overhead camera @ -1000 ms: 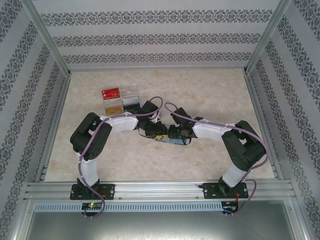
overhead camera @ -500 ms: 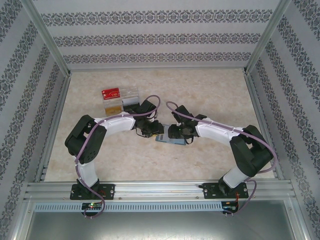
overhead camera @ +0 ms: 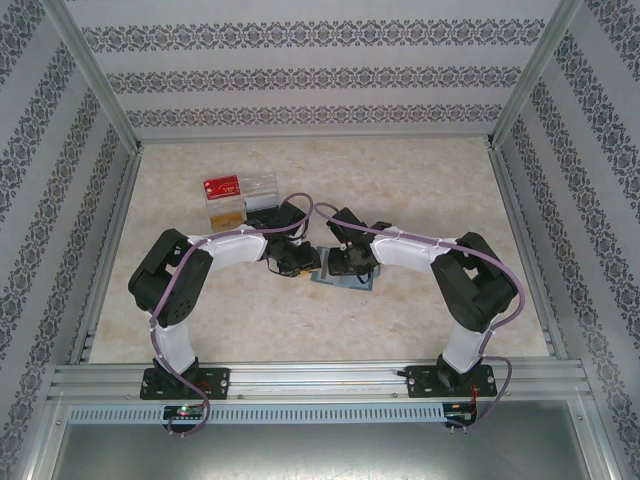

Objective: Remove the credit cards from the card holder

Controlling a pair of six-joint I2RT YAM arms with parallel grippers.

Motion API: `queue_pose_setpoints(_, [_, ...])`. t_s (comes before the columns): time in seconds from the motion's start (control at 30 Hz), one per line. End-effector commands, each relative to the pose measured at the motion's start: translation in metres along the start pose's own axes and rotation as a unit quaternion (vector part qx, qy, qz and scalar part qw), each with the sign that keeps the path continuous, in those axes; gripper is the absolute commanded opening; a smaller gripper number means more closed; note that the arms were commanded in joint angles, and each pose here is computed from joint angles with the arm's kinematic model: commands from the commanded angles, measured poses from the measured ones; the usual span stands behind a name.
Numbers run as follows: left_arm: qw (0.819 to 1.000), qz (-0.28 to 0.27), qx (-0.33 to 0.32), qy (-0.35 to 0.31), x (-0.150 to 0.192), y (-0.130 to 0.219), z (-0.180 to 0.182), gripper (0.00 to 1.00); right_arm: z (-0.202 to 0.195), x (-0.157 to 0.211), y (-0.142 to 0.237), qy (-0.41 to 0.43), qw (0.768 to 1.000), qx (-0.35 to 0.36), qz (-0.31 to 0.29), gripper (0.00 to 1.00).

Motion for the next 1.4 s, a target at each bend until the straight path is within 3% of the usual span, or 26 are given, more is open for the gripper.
queue_pose_setpoints(0.0, [1.000,0.002,0.020,0.005,-0.002,0.000,-0.004,0.27,-0.007,0.006,-0.009,0.007,0.999,0.035,0.012,0.36])
queue_pose_setpoints(0.43, [0.998,0.030,0.048,-0.008,-0.003,-0.008,-0.012,0.27,-0.020,0.011,-0.018,0.005,0.998,0.061,0.016,0.23])
queue_pose_setpoints(0.97, [0.999,0.053,0.011,-0.010,0.002,-0.020,-0.003,0.29,-0.023,0.012,-0.019,-0.005,0.999,0.046,0.020,0.24])
queue_pose_setpoints(1.37, [0.996,0.072,0.041,-0.042,0.004,-0.028,-0.011,0.25,-0.029,0.011,-0.020,-0.040,0.999,0.000,0.036,0.24])
Point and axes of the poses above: each hand's point on the last joint's axis, 136 mm out from that joint toward the fingers, its own y axis back along the fingers, its own z axis along the line the jaws close on, x = y × z, the point moved 7 cm from there along y, back along the fingers, and after that the axes turned 10 degrees about -y, right-handed, at the moved point
